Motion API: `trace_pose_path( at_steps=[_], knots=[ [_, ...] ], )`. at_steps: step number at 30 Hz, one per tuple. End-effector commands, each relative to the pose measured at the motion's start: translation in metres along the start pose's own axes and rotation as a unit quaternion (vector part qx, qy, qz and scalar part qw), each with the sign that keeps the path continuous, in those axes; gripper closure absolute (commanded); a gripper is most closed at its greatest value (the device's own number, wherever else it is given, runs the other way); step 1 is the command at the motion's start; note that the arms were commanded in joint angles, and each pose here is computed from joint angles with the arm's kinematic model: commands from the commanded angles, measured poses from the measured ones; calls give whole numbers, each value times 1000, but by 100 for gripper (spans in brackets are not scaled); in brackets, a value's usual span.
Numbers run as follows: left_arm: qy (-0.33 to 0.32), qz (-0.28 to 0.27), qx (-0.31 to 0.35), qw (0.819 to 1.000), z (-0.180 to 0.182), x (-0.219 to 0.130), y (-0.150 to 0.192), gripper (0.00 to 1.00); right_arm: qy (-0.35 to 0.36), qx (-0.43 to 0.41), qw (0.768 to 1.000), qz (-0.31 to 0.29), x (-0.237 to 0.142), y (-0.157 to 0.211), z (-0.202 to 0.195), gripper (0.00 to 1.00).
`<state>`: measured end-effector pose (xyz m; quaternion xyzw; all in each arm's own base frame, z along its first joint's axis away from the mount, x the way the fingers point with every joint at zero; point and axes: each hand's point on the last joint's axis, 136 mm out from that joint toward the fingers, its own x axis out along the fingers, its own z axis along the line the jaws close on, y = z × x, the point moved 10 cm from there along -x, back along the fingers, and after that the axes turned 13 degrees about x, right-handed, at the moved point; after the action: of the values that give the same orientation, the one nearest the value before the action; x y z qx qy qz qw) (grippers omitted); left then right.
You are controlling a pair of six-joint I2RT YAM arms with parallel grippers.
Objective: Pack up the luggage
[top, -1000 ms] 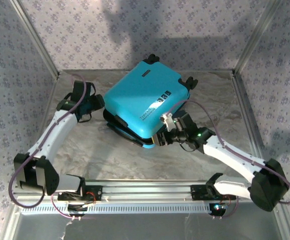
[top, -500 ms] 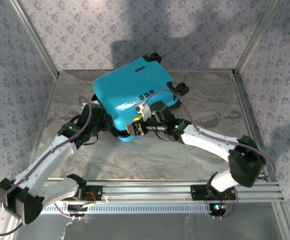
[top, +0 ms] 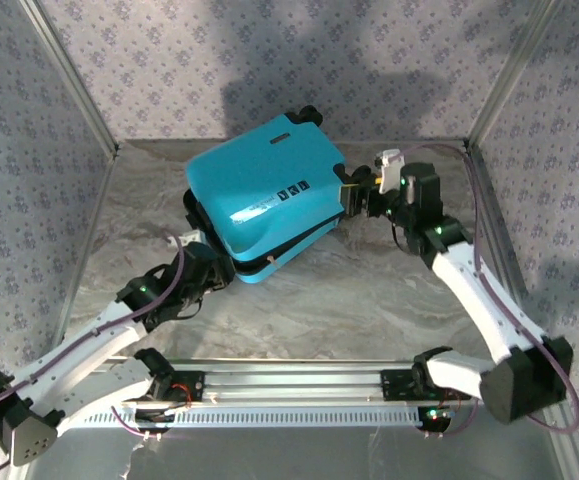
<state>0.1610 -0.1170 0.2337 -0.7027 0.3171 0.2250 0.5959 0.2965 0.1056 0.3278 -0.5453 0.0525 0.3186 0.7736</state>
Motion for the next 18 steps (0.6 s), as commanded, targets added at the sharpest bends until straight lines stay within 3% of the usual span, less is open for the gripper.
trace_pose_path(
  at_steps=[1,9,13,18],
  knots=[
    [-32,-38,-1,999,-3,-5,-22,32,-41,-29,998,36,19,-28,2,9],
    [-52,-37,-27,998,20,-4,-69,32,-93,-30,989,107,101,-89,-17,6],
    [-50,-28,-57,997,38,10,-79,38,-89,-30,984,152,138,-96,-24,0],
    [-48,-19,-78,996,52,29,-85,45,-109,-22,976,187,165,-88,-26,4]
  ],
)
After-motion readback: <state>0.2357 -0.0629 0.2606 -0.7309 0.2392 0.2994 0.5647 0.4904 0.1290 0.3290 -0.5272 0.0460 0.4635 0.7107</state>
